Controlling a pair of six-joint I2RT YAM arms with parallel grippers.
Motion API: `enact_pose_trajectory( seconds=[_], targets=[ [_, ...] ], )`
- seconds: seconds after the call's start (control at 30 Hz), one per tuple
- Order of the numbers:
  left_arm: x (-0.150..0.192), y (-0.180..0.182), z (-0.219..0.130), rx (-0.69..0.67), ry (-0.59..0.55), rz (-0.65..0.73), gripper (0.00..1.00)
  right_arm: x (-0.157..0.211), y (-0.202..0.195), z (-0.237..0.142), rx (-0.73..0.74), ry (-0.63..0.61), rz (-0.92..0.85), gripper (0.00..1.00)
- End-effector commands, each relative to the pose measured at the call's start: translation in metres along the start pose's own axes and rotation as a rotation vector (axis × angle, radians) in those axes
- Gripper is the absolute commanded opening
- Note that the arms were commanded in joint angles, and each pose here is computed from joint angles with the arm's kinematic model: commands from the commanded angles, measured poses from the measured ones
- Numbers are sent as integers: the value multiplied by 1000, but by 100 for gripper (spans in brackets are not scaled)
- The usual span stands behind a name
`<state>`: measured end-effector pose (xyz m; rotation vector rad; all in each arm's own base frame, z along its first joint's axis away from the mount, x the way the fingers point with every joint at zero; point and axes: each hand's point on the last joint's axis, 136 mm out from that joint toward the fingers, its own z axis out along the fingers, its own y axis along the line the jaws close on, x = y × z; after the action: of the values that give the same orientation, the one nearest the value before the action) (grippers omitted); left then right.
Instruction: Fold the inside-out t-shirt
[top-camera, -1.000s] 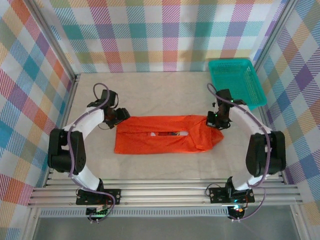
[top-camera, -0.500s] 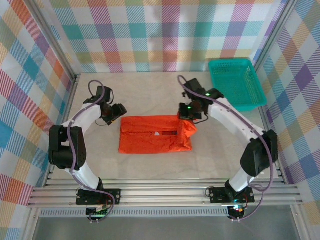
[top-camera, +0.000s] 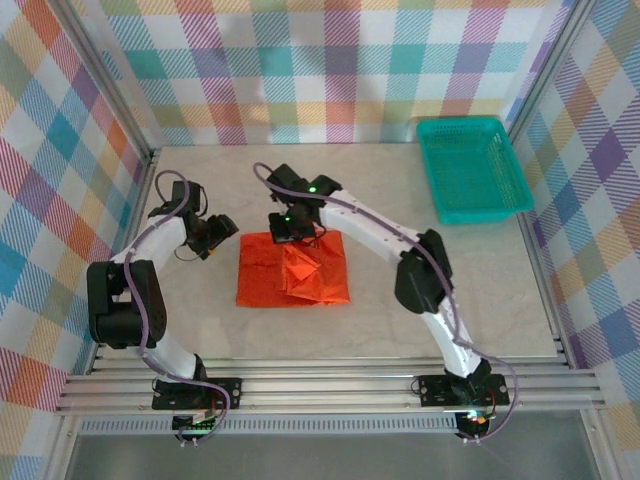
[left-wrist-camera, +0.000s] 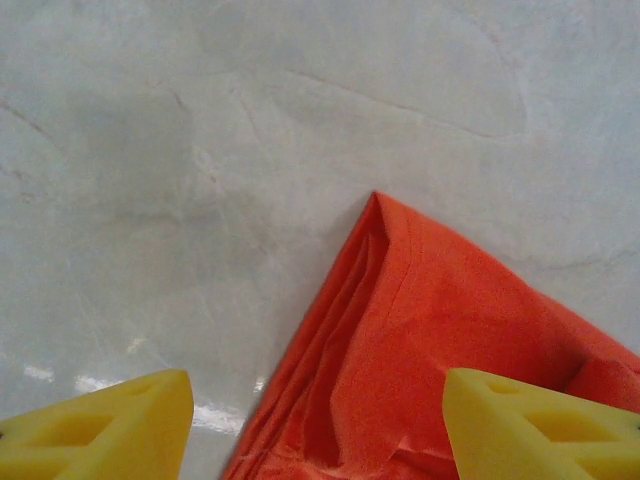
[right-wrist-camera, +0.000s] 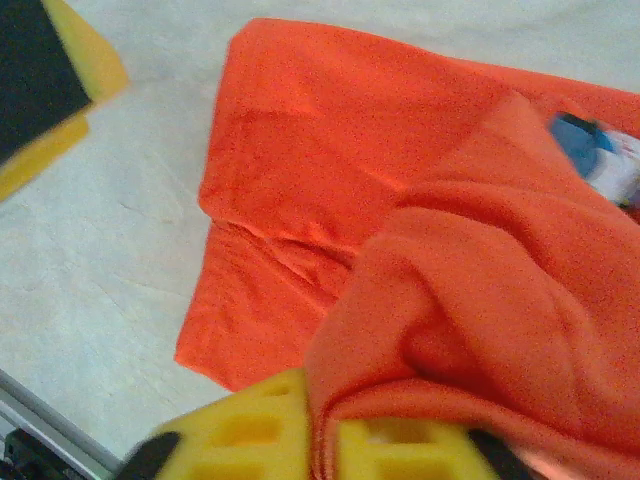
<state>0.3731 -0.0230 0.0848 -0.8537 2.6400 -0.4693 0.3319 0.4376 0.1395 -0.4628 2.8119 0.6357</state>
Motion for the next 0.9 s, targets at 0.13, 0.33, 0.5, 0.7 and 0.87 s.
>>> enact_pose_trajectory(
  seconds=[0.13, 0.33, 0.5, 0.7, 0.87],
  targets=[
    [-2, -2, -12, 41, -34, -6, 67, -11, 56, 21, -188, 75, 18, 62],
    [-2, -10, -41, 70, -95, 2, 67, -7, 31, -39, -62, 1, -71, 68],
    [26, -43, -51, 196, -85, 25, 67, -4, -40, -45, -56, -49, 2, 56],
    [60, -58, -26, 221, -27, 46, 67, 5, -92, -15, -105, -2, 109, 29],
    [61, -38, 16, 111, 9, 30, 67, 20, -138, 28, -67, 85, 198, 22]
  ],
)
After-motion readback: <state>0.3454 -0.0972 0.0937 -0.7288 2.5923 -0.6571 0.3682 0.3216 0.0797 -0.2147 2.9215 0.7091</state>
